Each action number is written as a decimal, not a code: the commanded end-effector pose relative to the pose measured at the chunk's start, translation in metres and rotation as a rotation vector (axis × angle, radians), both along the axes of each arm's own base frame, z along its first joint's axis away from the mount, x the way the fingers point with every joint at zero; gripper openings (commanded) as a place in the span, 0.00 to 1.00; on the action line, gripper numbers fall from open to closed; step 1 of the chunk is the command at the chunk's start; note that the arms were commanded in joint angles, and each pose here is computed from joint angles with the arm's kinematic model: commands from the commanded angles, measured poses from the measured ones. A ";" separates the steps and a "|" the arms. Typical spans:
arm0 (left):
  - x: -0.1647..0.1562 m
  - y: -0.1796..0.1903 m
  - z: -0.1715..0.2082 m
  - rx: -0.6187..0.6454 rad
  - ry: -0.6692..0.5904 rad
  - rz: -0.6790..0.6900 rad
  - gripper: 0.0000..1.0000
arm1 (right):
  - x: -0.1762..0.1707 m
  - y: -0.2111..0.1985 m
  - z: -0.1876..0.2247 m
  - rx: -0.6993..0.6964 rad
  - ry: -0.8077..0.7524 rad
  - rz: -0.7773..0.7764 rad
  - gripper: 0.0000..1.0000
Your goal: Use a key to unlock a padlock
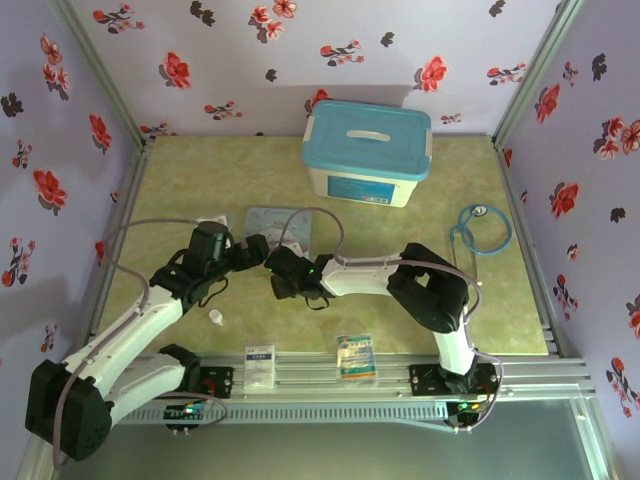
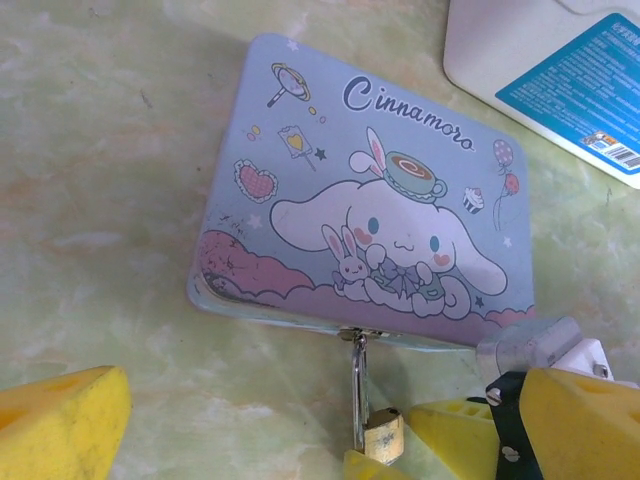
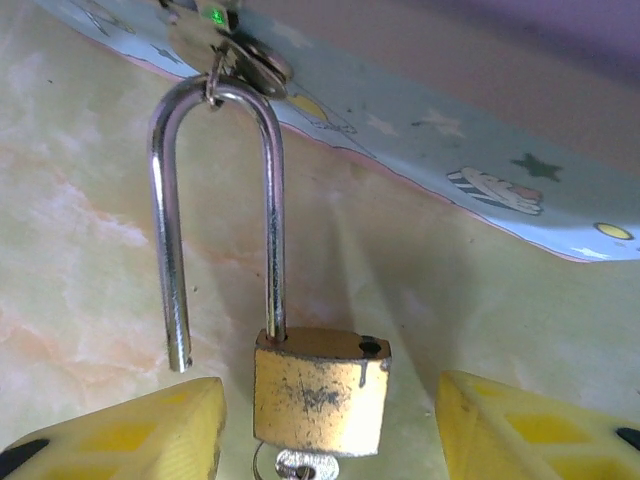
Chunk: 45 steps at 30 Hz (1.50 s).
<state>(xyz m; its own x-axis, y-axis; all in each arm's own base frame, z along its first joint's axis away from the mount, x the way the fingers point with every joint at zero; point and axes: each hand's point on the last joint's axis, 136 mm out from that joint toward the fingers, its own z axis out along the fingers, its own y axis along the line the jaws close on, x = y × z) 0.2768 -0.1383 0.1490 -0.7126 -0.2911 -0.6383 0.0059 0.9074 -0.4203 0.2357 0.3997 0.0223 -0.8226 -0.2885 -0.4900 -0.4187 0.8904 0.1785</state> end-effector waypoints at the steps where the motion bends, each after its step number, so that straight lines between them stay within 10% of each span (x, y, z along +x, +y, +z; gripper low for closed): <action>1: 0.001 -0.001 0.010 -0.004 -0.021 -0.013 1.00 | 0.001 0.001 -0.007 -0.025 -0.011 0.001 0.53; 26: 0.088 0.006 -0.013 0.105 -0.144 0.014 0.97 | -0.011 -0.044 -0.018 -0.001 -0.024 -0.117 0.32; 45: 0.085 -0.003 -0.078 0.172 -0.006 -0.060 0.62 | -0.017 -0.026 -0.021 0.264 0.087 -0.336 0.27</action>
<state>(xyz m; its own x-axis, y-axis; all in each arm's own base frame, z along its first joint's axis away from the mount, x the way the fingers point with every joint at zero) 0.3673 -0.1408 0.0871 -0.7004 -0.1699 -0.6932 0.0459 0.9585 -0.2813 0.2325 0.3738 0.0235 -0.8490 0.0570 -0.5254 -0.1740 0.9085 0.3798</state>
